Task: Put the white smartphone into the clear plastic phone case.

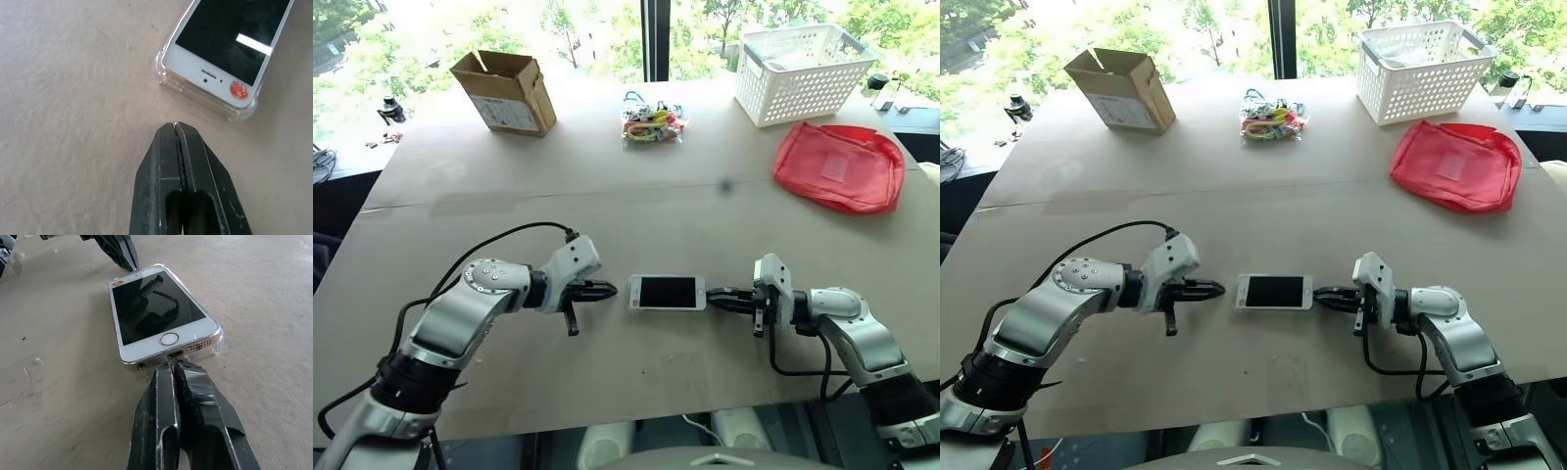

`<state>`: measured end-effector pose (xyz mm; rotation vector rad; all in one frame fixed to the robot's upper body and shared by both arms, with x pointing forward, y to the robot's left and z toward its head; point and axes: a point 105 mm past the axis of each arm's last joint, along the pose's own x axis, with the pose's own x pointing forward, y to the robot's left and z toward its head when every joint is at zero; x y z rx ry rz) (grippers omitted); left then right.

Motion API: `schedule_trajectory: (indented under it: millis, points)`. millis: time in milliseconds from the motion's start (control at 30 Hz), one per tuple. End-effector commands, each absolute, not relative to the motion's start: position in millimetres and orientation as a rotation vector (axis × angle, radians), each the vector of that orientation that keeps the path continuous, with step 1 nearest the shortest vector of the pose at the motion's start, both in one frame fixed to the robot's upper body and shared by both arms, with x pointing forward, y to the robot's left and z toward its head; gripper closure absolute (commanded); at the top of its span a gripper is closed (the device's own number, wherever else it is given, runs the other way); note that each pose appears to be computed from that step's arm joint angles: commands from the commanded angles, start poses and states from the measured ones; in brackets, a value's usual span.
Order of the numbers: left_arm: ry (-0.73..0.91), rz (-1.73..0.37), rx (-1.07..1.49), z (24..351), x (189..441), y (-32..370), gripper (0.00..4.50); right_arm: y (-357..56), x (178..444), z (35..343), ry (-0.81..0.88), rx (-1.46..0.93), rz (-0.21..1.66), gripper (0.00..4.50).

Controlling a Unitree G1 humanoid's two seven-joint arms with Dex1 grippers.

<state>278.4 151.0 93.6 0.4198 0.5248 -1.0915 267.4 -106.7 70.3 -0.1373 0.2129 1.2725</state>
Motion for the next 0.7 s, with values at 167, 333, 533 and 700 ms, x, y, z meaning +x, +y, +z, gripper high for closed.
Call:
schedule_trajectory:
  millis: [167,333,533,700]
  points:
    - [0.507,-1.18,0.366,75.8,274.2,111.2,4.5,-95.6,266.7,78.1,0.173,-0.146,1.308,4.37]
    - [0.515,-1.199,0.365,72.2,270.0,105.2,4.5,-81.1,265.2,77.7,0.161,-0.14,1.341,4.37]
    - [0.514,-1.19,0.366,73.0,270.8,106.5,4.5,-70.5,269.6,72.6,0.167,-0.182,1.351,4.37]
    - [0.503,-1.175,0.373,77.6,272.6,109.7,4.5,-81.9,275.5,71.9,0.18,-0.223,1.321,4.37]
